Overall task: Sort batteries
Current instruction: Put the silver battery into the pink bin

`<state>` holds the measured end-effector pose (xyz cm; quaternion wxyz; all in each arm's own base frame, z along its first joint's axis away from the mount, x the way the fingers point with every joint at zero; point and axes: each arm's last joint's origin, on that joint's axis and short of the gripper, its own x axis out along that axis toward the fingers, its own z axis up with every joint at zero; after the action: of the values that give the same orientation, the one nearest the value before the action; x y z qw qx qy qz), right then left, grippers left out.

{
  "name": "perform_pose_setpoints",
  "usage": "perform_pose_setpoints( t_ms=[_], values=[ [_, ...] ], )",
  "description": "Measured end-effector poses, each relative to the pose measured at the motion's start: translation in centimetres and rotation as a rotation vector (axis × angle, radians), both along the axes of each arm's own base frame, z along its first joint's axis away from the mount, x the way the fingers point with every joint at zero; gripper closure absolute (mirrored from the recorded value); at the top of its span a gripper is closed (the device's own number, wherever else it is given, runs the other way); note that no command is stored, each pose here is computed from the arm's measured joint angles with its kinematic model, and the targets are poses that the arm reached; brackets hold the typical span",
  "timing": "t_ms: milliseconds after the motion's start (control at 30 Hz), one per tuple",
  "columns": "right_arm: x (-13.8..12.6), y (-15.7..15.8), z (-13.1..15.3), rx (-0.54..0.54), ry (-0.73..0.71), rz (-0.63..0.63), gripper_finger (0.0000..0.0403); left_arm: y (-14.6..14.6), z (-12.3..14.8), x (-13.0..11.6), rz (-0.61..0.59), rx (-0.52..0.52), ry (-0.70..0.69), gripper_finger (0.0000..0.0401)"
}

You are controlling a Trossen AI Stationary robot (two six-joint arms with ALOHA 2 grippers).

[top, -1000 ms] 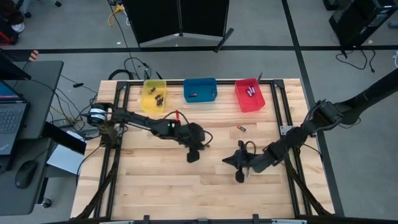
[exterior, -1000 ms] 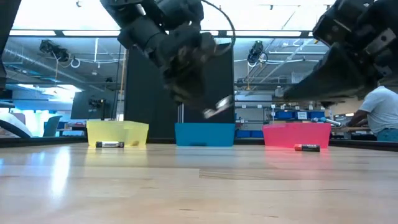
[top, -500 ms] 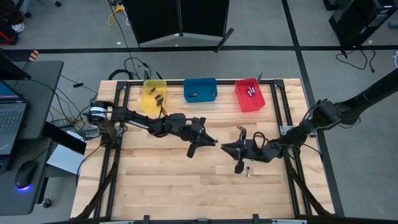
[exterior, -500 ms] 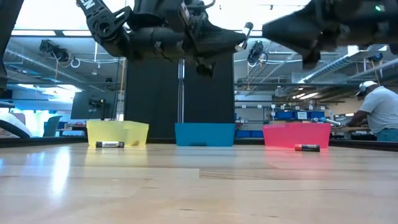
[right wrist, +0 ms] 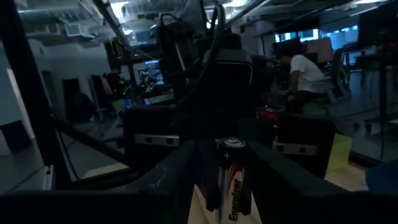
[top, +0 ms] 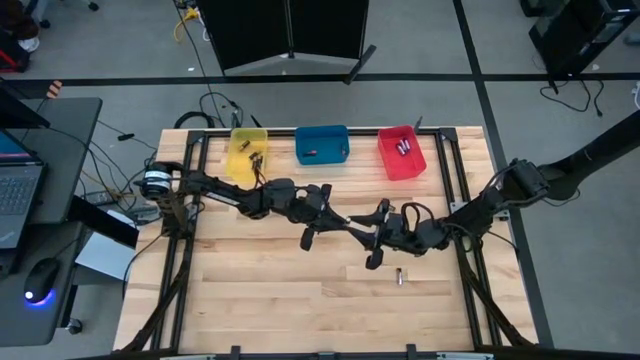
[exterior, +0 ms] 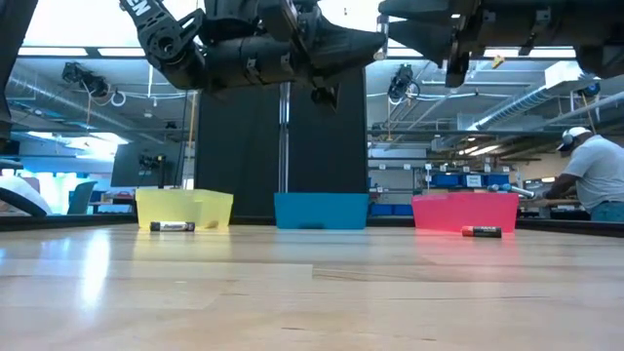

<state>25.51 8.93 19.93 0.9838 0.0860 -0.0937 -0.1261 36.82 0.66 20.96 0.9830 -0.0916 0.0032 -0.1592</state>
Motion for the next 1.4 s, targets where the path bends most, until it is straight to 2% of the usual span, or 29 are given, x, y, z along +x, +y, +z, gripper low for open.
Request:
perform_pose_setpoints(
  t_ms=[167,300,400,500,633,700,867,1000,1167,1267,1400],
  values=[
    [0.4,-0.9,-0.2,0.039,0.009,-0.017,0.0260,0.7,0.0,0.0,0.007,0.000,0.003,0.0358],
    [0.8,-1.7,-0.3,0.029,0.016,0.026,0.0264,1.3,0.0,-0.1,0.014,0.000,0.001,0.0358],
    [0.9,-2.3,-0.3,0.022,0.017,0.009,0.0288,1.9,0.0,-0.1,0.010,0.001,0.001,0.0358],
    [1.1,-3.0,-0.3,-0.003,0.020,-0.016,0.0335,2.6,0.0,-0.2,0.016,0.006,-0.002,0.0358],
    [1.3,-3.9,-0.3,-0.044,0.032,-0.057,0.0341,3.8,0.0,-0.3,0.042,0.014,0.004,0.0358],
    [1.4,-4.4,-0.4,-0.061,0.043,-0.076,0.0341,4.3,-0.2,-0.4,0.056,0.030,0.013,0.0344],
    [1.3,-6.2,0.5,-0.106,0.028,-0.119,0.0341,5.6,-0.7,-0.5,0.115,0.097,0.048,0.0279],
    [0.8,-8.3,1.8,-0.138,0.030,-0.156,0.0341,7.3,-1.0,-0.9,0.183,0.140,0.070,0.0255],
    [-1.3,-12.2,3.2,-0.138,0.177,-0.301,0.0341,10.0,-0.9,-1.8,0.225,0.132,0.104,0.0251],
    [-3.4,-15.0,3.5,-0.059,0.288,-0.420,0.0341,11.1,-0.1,-2.8,0.250,0.159,0.137,0.0251],
    [-5.8,-18.9,3.2,0.095,0.520,-0.601,0.0341,11.5,1.4,-4.4,0.260,0.241,0.199,0.0250]
  ],
)
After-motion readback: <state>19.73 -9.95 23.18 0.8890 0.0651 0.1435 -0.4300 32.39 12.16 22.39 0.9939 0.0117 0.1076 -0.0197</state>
